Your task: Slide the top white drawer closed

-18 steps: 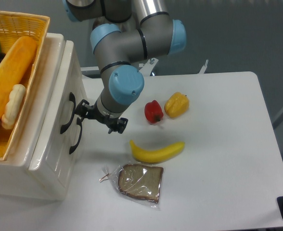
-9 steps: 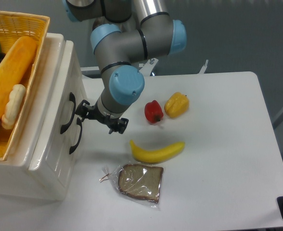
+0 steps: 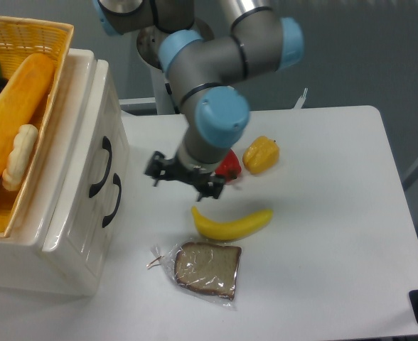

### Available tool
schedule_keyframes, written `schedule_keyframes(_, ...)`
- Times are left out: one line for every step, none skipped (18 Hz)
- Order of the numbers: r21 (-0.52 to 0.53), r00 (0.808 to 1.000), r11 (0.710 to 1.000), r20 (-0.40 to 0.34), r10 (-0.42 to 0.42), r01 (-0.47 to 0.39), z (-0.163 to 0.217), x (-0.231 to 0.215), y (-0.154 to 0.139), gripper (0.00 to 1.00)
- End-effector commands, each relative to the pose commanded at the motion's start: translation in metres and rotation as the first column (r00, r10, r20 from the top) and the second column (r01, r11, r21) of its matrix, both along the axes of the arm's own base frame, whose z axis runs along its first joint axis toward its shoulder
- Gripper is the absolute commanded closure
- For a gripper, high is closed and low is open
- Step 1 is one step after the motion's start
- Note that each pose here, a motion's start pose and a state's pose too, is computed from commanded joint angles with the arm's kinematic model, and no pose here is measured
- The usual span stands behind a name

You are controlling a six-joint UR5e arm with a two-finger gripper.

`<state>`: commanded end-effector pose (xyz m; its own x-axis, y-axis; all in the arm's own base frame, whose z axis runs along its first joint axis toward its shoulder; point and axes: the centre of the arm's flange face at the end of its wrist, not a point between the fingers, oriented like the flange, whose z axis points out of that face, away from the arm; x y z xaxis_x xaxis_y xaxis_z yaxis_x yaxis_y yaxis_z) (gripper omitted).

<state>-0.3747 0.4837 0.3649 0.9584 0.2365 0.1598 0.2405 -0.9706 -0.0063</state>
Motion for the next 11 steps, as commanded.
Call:
schedule_keyframes(-0.007,0.999,1.000,-0.037,-0.010,0.010,0.006,-0.006,0.000,0.00)
schedule_keyframes(-0.008,0.996,1.000,-0.079,-0.028,0.028,0.011,-0.013,-0.002,0.00)
schedule_keyframes(-0.009,0.991,0.999,-0.119,-0.054,0.054,0.014,-0.025,-0.009,0.00)
schedule_keyframes(-0.010,0.985,0.995,-0.139,-0.100,0.099,0.015,-0.034,-0.015,0.00)
schedule_keyframes(-0.016,0.977,0.988,-0.148,-0.156,0.155,0.014,-0.040,-0.020,0.00)
schedule_keyframes(-0.030,0.966,0.979,-0.156,-0.205,0.203,0.012,-0.046,-0.026,0.00)
schedule_keyframes(-0.039,0.957,0.971,-0.164,-0.237,0.234,0.012,-0.054,-0.032,0.00)
schedule_keyframes(-0.043,0.952,0.968,-0.180,-0.249,0.246,0.014,-0.062,-0.038,0.00)
schedule_keyframes(-0.042,0.952,0.971,-0.189,-0.239,0.235,0.015,-0.071,-0.047,0.00)
schedule_keyframes(-0.044,0.956,0.975,-0.189,-0.223,0.219,0.015,-0.079,-0.056,0.00)
schedule_keyframes(-0.047,0.959,0.978,-0.189,-0.210,0.205,0.015,-0.083,-0.063,0.00)
